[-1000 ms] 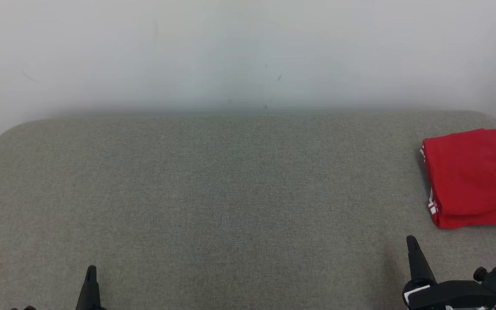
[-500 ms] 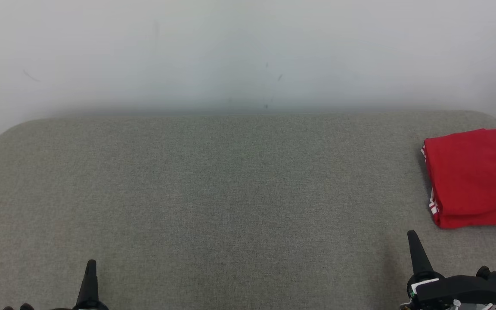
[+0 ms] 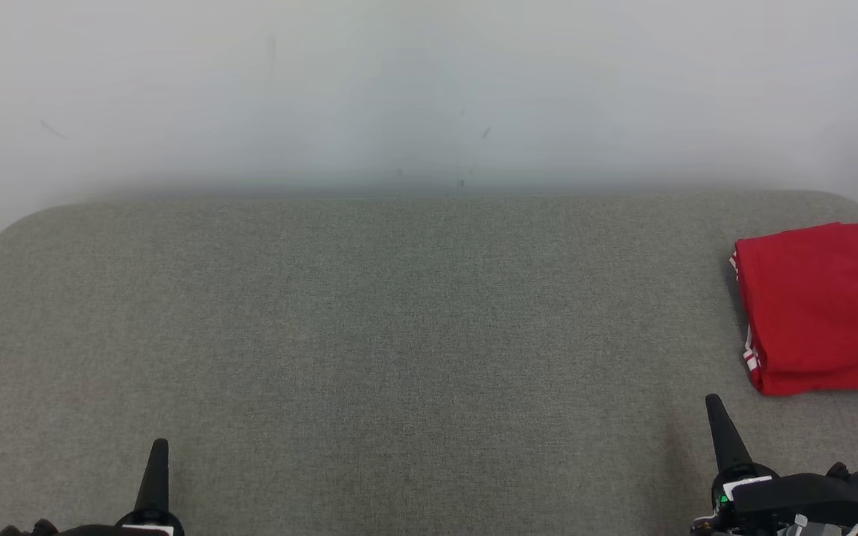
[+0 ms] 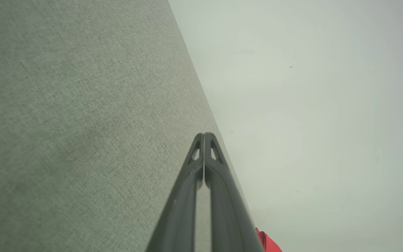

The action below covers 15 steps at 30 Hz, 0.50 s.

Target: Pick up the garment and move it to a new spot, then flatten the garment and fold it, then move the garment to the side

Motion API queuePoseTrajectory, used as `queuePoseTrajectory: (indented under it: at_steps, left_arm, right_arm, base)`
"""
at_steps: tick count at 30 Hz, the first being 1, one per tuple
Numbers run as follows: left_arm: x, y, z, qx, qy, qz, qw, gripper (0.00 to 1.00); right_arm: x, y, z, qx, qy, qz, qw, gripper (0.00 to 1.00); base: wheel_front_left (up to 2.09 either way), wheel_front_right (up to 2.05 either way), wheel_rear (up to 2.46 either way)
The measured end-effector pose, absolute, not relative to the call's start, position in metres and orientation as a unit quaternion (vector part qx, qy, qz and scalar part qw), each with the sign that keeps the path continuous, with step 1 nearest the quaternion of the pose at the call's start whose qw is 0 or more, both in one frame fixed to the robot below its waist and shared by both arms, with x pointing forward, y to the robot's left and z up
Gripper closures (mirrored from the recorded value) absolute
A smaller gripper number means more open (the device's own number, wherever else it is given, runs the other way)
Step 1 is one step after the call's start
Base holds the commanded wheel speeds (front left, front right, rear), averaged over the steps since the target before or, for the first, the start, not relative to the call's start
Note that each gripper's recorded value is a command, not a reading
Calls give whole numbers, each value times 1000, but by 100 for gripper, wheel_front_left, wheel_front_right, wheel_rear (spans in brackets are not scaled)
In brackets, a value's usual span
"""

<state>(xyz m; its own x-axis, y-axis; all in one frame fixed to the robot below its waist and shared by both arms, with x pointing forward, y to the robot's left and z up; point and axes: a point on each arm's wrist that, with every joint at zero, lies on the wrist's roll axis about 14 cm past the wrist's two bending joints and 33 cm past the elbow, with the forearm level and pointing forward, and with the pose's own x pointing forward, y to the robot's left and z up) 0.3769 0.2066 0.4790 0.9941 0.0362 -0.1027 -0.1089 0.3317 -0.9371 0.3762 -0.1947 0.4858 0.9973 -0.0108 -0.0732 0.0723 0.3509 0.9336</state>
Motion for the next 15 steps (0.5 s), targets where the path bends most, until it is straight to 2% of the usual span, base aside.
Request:
queuePoseTrajectory:
  at_steps: [15]
  left_arm:
    - [382,205,487,-626,25,32,779,100]
  right_arm:
    - [381,-194,493,621,16,-19,784,100]
  base:
    - [0,0,0]
